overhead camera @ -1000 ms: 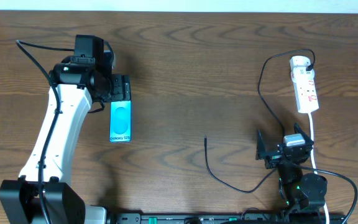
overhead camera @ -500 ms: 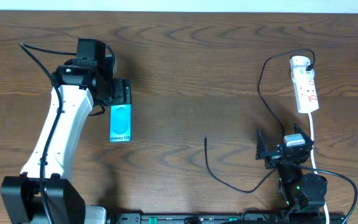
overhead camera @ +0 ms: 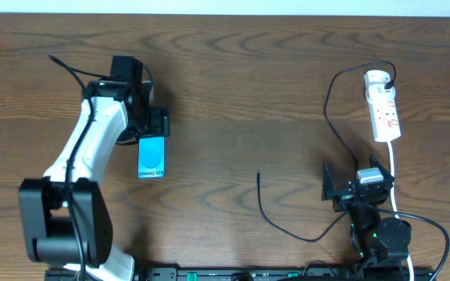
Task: Plug charger to phone and switch on socket
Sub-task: 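Move the left gripper forward over the smartphone, then lower the left gripper and close it on the smartphone's bottom edge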
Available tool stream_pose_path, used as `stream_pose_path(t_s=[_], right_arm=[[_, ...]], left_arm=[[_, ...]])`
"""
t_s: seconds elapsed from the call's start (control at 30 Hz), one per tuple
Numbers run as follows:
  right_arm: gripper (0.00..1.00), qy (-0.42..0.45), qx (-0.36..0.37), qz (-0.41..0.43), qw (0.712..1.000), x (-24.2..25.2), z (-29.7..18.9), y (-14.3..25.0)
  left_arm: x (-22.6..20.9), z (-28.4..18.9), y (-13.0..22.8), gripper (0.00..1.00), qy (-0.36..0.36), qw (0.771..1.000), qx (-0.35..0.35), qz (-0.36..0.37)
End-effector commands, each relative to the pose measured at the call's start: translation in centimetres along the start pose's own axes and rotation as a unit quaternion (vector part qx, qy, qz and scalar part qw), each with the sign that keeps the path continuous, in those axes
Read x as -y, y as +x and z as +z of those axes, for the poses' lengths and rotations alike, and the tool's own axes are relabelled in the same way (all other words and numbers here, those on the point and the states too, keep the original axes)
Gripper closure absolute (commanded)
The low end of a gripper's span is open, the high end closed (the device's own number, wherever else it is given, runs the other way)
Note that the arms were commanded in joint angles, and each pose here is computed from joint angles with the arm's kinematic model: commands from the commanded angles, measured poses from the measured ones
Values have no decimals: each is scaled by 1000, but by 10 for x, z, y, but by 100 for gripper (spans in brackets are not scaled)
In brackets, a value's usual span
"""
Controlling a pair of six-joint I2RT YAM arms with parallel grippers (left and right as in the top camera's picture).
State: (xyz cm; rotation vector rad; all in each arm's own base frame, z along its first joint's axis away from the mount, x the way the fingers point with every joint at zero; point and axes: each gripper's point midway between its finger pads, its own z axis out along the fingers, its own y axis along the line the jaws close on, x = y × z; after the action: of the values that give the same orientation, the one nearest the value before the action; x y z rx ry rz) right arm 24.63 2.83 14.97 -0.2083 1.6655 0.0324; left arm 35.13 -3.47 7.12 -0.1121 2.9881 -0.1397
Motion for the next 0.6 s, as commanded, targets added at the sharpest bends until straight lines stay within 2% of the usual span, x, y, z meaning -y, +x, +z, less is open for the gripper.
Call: stream_pose_path(t_s=[0.0, 0.23, 0.57], right_arm=[[1, -3, -2, 2, 1000, -1, 0, 1], [1, -3, -2, 2, 1000, -1, 0, 1], [1, -3, -2, 2, 1000, -1, 0, 1]], left_arm=[[-4, 20, 9, 16, -2, 999, -32, -4], [-6, 41, 12, 17, -6, 998, -54, -6], [-15, 43, 12, 16, -32, 998, -54, -5]])
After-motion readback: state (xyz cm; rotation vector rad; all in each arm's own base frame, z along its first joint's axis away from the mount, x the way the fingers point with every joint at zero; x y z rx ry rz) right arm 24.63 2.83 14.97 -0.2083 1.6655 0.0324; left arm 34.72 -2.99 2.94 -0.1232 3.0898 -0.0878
